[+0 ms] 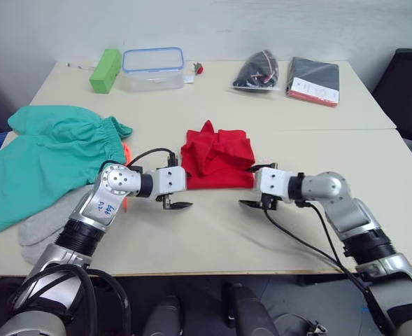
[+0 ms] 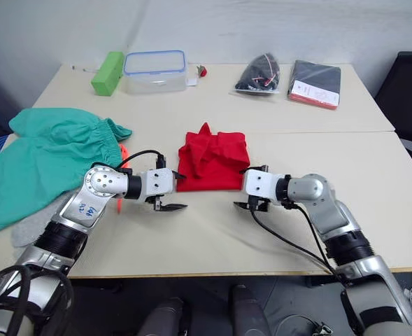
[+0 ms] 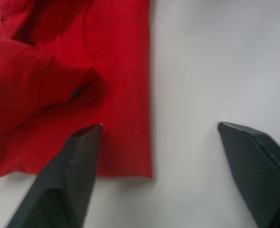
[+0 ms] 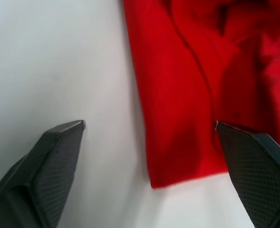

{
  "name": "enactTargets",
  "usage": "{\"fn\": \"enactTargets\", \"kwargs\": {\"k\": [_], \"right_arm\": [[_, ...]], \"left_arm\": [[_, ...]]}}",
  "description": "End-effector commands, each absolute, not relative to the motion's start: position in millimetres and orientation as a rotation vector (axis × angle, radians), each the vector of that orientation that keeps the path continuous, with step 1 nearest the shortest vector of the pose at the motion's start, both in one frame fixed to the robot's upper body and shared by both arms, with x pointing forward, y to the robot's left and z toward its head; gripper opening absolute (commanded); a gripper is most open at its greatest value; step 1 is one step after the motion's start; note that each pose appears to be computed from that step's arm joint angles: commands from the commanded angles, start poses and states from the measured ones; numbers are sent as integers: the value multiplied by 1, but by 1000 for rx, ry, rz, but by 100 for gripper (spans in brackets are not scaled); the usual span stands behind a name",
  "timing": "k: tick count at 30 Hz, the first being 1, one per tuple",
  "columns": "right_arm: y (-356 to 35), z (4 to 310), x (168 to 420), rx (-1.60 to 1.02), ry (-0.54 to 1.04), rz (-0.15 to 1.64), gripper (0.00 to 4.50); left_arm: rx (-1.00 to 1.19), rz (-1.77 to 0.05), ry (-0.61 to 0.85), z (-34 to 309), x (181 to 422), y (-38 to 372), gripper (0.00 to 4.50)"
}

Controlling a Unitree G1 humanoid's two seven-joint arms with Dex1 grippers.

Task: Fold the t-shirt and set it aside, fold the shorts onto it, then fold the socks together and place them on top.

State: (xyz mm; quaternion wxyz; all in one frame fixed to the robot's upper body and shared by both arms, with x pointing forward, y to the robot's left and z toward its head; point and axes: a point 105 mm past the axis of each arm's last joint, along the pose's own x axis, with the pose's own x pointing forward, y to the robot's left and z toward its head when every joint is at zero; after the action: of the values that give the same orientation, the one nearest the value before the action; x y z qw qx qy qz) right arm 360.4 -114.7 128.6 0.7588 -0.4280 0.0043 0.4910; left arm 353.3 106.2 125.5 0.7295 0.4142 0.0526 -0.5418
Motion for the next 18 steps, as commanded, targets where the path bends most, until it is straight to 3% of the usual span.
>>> {"fn": "enactTargets", "kwargs": {"k": [1, 10, 18], "right_arm": [[-117, 124, 371, -995, 14, 1028, 317], [-122, 120, 375, -1035, 9, 1011, 6], [-117, 128, 347, -1006, -49, 1143, 2]], "left_arm": [[942, -1171, 110, 124, 360, 105, 288], [917, -1161, 121, 116, 366, 102, 5], [834, -1309, 133, 122, 335, 105, 1]]}}
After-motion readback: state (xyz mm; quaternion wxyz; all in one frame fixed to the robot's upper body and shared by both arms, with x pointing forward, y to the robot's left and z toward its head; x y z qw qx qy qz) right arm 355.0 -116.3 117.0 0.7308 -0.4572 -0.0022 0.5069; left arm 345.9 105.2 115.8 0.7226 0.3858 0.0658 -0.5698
